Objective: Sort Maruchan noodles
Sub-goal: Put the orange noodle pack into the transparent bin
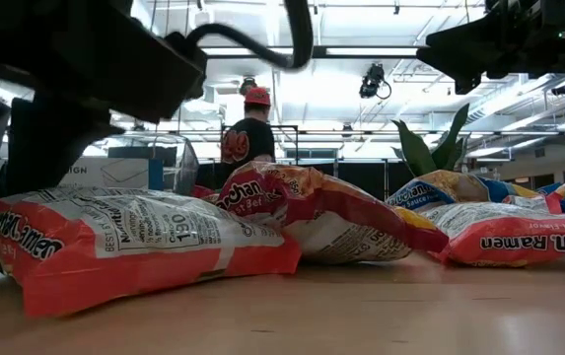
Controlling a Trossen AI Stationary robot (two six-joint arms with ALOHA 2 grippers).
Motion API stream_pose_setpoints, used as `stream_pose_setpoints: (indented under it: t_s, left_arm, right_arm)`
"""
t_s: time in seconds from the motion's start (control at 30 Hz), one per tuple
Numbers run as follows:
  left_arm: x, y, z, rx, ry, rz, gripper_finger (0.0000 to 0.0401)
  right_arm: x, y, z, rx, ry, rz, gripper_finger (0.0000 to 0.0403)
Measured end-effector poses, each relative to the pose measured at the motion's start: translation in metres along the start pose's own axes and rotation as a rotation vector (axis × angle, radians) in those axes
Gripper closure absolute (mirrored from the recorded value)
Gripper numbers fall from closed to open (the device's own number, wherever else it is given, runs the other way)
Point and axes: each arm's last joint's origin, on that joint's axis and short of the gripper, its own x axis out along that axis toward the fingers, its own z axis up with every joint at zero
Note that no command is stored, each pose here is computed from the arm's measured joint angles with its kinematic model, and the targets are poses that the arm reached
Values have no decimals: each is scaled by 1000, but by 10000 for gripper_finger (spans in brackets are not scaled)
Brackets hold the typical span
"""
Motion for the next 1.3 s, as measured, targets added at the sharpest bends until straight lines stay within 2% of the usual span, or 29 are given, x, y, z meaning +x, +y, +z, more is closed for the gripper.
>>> stream_pose_setpoints:
  t_s: [0.23,0.47,0.63,0.73,0.97,1.3]
  left_arm:
    - [7,2,6,-5,4,4,250]
    - [7,1,7,-4,-3,-5,332]
    - [6,9,6,-27,46,-33,392]
    - [-1,16,7,-47,58,-83,391]
    - [-42,36,2,-83,-30,-148,395]
    - [-107,70,-20,-127,-121,-224,393]
  right_arm:
    - [0,0,0,1,0,1,233]
    - [0,0,0,8,1,1,233]
    - [0,0,0,8,0,0,233]
    - [0,0,0,8,0,0,233]
    - [0,0,0,8,1,0,233]
    - [0,0,0,8,3,0,233]
